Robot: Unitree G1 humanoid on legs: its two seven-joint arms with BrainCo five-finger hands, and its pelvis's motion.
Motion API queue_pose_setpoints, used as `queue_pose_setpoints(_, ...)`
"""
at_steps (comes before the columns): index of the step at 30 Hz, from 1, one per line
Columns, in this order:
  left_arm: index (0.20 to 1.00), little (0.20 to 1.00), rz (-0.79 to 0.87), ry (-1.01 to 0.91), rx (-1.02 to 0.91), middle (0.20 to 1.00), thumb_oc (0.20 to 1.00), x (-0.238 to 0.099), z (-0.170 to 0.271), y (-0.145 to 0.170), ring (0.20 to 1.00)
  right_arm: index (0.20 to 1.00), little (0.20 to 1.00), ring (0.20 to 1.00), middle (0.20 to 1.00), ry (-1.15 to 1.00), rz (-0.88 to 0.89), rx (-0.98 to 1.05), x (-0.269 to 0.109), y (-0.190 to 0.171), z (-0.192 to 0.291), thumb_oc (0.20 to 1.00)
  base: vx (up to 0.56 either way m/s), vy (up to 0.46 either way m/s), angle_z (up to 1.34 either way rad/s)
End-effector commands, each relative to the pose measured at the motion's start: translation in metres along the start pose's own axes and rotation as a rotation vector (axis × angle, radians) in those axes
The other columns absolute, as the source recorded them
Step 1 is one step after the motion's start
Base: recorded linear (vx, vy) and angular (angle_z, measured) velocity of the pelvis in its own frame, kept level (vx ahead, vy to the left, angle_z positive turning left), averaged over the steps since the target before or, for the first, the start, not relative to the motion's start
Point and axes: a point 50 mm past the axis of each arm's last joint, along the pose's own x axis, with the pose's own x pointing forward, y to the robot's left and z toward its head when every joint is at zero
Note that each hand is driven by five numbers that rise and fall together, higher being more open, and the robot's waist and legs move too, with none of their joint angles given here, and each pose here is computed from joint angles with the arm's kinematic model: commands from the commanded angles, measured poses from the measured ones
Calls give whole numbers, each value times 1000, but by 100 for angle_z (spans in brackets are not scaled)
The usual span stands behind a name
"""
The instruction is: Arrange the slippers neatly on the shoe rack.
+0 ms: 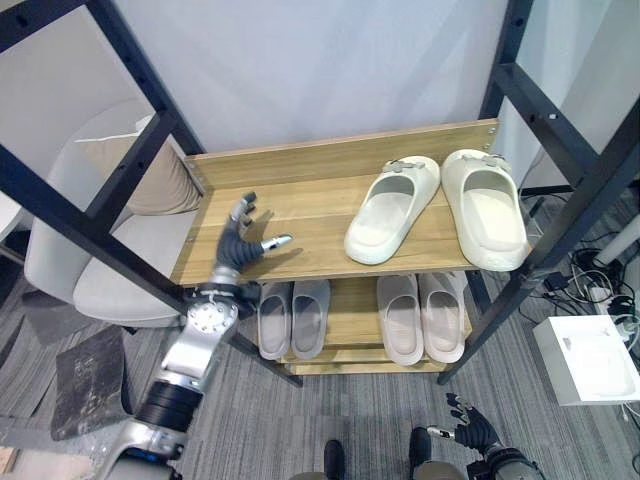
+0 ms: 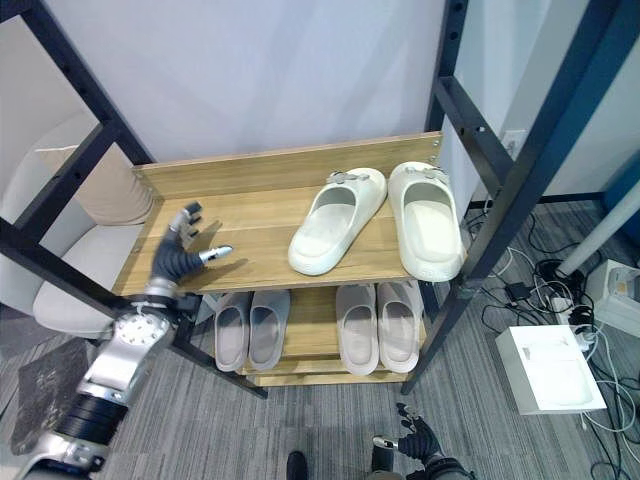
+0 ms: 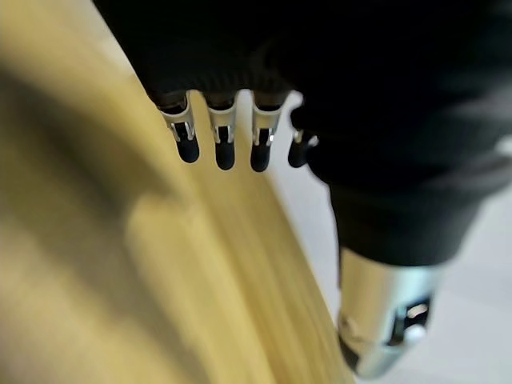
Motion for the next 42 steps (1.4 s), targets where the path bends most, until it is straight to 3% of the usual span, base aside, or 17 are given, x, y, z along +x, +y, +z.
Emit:
queue_pose_setpoints(1,1000,1000,-101,-111,-114,1000,1000,18,28,-12,1000,1000,1000,1000,1000,-31,28,17,3,7,8,1000,0,0,0)
queue_pose_setpoints(4,1000,1000,-209,-81,-227,1000,1000,16,27,-37,1000,1000,1000,1000,1000,-31,42,3,7,8,12,1000,0,0,0)
queue_pose_setpoints(16,1000,1000,-397,-77,-321,1000,1000,29,43,-101,1000,1000,1000,1000,1000,-41,81,-15,13,23,20,1000,0,0,0)
queue_pose_setpoints(27,1000,1000,-439,-68,-397,1000,1000,36,52,-135,1000,1000,1000,1000,1000,-49,75,-16,15,26,23,1000,0,0,0)
queue_pose_setpoints(36,1000,1000,-401,-56,-433,1000,1000,37,51,-136,1000,1000,1000,1000,1000,-43,73,-10,15,30,23,1000,0,0,0)
queue_pose_setpoints(39,1000,1000,-334,-76,-371,1000,1000,39,47,-118,1000,1000,1000,1000,1000,-45,71,-4,16,31,23,1000,0,0,0)
queue_pose_setpoints(42,1000,1000,-165,-71,-370,1000,1000,42,37,-83,1000,1000,1000,1000,1000,-60,60,12,18,30,28,1000,-1,-8,-3)
